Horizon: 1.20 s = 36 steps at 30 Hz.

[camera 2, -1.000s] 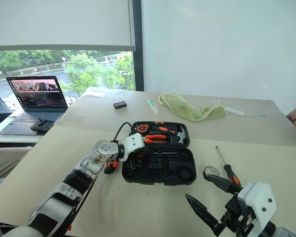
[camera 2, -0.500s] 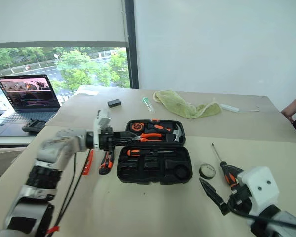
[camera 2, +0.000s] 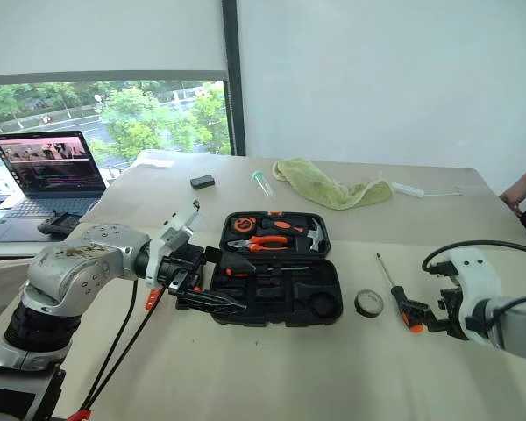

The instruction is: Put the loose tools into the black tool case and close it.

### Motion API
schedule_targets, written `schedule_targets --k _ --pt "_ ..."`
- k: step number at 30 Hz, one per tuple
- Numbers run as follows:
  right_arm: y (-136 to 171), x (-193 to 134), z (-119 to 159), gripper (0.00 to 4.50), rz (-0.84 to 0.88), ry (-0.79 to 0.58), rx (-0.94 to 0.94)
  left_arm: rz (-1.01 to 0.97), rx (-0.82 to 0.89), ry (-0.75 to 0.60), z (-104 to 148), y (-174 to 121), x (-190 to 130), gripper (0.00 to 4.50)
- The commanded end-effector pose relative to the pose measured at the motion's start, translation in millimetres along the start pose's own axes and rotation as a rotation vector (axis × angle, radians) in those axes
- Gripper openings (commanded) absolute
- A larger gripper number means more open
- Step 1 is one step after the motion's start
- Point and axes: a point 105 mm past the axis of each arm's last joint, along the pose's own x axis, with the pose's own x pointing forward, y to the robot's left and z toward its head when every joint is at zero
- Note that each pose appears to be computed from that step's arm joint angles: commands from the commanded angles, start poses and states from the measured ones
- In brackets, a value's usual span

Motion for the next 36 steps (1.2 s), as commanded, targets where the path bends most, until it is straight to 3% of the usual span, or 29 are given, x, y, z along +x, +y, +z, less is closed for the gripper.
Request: schedule_targets --k 1,3,6,15,17,19,21,23,27,31,36 --pt "-2 9 12 4.50 0.016 0.003 -0.007 0.003 0.048 -0.018 10 -6 4 4.42" --pt "0 22 15 4.50 0.028 0.017 -0.014 0.011 0.054 -0.021 10 -7 6 4.42" --pt "-1 38 17 3.84 0.037 0.027 -0.017 0.027 0.061 -0.022 8 -7 9 4.50" --pt "-2 51 10 0.80 0.041 0.060 -0.153 0.108 0.044 -0.037 1 -3 7 4.50" --pt "-1 43 21 0.81 0.032 -0.007 -0.225 0.135 0.017 -0.054 0 0 4 4.50" --pt "26 20 57 0.81 0.141 -0.233 -0.323 0.228 0.030 -0.064 -7 9 -4 4.50" --pt "57 -1 78 0.81 0.230 -0.321 -0.498 0.271 0.023 -0.235 2 14 -14 4.50" --pt "88 -8 90 0.81 0.328 -0.339 -0.663 0.265 -0.015 -0.205 -9 12 -23 4.50" --pt "136 12 105 0.81 0.462 -0.318 -0.991 0.231 -0.032 -0.166 -20 3 -42 4.50" --pt "164 47 112 0.81 0.532 -0.235 -1.210 0.248 -0.050 -0.164 -27 2 -67 4.50" --pt "183 68 117 0.81 0.588 -0.164 -1.338 0.282 -0.058 -0.160 -32 -1 -86 4.50"
